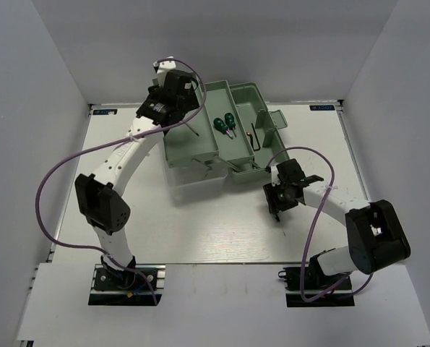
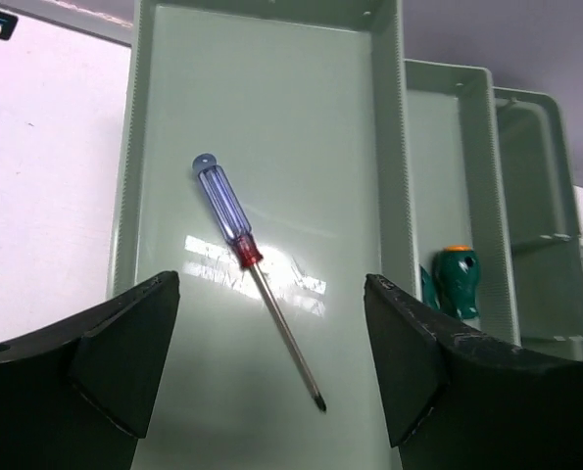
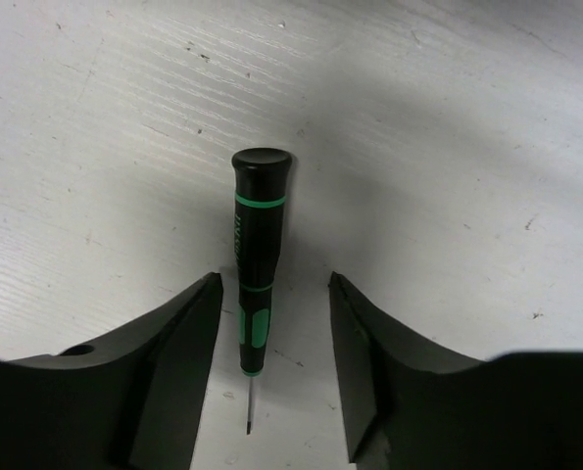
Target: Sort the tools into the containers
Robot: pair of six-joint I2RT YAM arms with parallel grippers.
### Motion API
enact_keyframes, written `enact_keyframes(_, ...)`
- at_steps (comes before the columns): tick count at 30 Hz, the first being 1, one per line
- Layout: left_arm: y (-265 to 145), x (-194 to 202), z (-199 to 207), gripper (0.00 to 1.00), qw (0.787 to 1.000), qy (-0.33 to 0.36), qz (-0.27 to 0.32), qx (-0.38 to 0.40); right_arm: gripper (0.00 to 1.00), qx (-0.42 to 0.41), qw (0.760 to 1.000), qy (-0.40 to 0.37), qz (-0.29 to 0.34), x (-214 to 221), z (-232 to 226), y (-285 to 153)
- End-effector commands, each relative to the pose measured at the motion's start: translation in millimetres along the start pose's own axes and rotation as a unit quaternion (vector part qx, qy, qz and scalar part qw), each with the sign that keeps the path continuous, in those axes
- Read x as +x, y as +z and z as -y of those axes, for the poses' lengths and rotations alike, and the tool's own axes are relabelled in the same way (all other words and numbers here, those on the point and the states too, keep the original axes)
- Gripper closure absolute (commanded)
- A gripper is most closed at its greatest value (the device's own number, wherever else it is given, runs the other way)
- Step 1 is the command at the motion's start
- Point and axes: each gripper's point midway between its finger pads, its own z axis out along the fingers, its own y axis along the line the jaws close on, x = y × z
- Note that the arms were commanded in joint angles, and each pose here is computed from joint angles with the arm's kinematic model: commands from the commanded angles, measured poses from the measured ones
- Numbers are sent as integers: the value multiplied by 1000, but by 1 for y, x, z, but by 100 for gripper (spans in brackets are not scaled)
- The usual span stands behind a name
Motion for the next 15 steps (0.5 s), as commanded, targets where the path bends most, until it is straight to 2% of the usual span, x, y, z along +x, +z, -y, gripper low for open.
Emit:
enact_keyframes(1, -58, -55, -6, 13, 997, -23, 50, 49, 49, -15, 999, 10, -49, 31, -11, 8)
enact_keyframes(4, -84, -59, -14, 12, 996, -12, 62, 69, 69, 3, 999, 6, -51, 35, -4, 9)
enact_keyframes(5, -103, -59, -22, 12, 994, -5, 71, 83, 82, 4, 999, 6, -51, 35, -4, 7)
enact_keyframes(6, -113, -57, -28, 11, 993, -6, 71, 89, 88, 5, 999, 7, -53, 36, -4, 7)
enact_keyframes(7, -121, -53, -33, 11, 993, -5, 69, 97, 100, -2, 999, 5, -45, 32, -6, 4)
enact_keyframes(9, -143, -31, -55, 3, 992, 6, 54, 114, 100, -13, 999, 2, -44, 27, -9, -4)
enact_keyframes(10, -149, -22, -60, 3, 991, 3, 47, 122, 100, -47, 999, -19, -19, 18, -20, -16)
enact_keyframes(11, -159, 3, -73, 3, 991, 4, 24, 129, 100, -64, 997, -30, -21, 16, -26, -26)
enact_keyframes(12, -162, 17, -82, 3, 992, -3, 9, 123, 100, -129, 988, -72, 32, 1, -46, -49)
enact_keyframes(13, -165, 31, -88, 3, 992, -10, -7, 124, 100, -149, 983, -94, 53, -4, -53, -61)
enact_keyframes(14, -161, 59, -98, 3, 993, -19, -36, 109, 100, -160, 974, -121, 101, -21, -60, -86)
enact_keyframes(15, -164, 76, -108, 3, 993, -27, -57, 97, 100, -192, 954, -182, 140, -30, -72, -100)
